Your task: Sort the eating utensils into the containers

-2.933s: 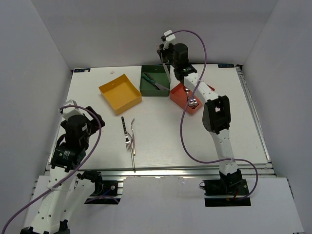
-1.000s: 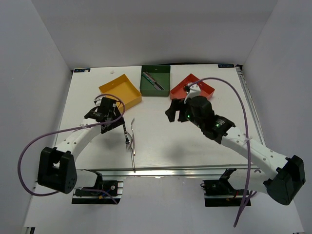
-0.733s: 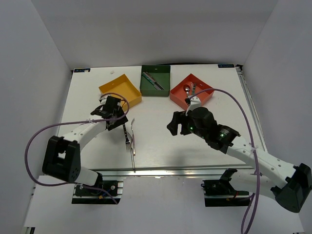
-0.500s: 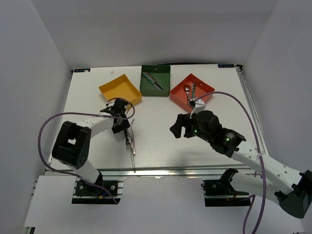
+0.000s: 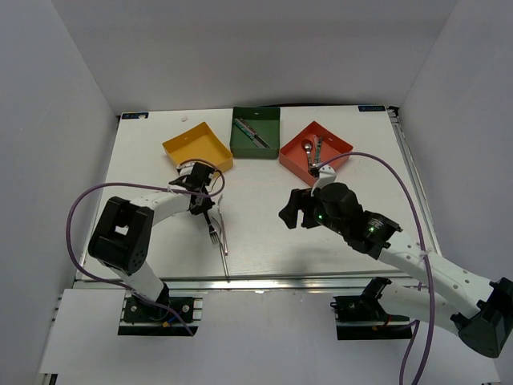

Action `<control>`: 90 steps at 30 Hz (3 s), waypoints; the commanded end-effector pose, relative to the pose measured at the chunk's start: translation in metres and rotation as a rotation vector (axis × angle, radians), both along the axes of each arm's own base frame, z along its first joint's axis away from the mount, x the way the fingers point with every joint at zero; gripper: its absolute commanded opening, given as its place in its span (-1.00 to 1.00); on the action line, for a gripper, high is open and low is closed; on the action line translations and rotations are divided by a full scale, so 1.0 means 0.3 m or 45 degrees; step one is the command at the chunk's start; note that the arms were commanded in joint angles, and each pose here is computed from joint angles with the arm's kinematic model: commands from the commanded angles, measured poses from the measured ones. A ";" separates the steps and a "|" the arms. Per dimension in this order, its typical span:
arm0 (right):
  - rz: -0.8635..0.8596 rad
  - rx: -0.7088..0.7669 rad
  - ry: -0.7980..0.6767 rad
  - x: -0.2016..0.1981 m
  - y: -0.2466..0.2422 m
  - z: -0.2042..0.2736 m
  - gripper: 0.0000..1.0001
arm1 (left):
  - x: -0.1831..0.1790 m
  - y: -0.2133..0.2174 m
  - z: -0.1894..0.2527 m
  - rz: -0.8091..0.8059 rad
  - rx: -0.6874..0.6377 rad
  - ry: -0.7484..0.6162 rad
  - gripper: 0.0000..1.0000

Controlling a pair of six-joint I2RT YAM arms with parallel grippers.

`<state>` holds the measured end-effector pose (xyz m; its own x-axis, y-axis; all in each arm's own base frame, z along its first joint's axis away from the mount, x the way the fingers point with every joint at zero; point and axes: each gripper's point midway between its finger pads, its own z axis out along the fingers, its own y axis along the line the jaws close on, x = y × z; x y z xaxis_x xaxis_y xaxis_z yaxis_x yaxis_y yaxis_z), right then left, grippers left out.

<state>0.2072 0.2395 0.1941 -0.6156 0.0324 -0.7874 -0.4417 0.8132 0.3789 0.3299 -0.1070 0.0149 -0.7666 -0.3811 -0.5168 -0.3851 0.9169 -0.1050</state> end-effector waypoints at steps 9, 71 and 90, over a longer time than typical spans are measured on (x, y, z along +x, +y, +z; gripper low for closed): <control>0.016 0.031 -0.005 0.005 0.036 0.010 0.65 | -0.056 -0.017 0.133 -0.064 0.050 -0.026 -1.00; -0.039 -0.172 0.078 -0.028 -0.063 -0.141 0.68 | -0.319 -0.321 0.359 -0.136 -0.208 -0.499 0.80; -0.024 -0.154 0.089 -0.035 -0.054 -0.159 0.67 | -0.559 -0.315 0.179 -0.136 -0.099 -0.415 0.30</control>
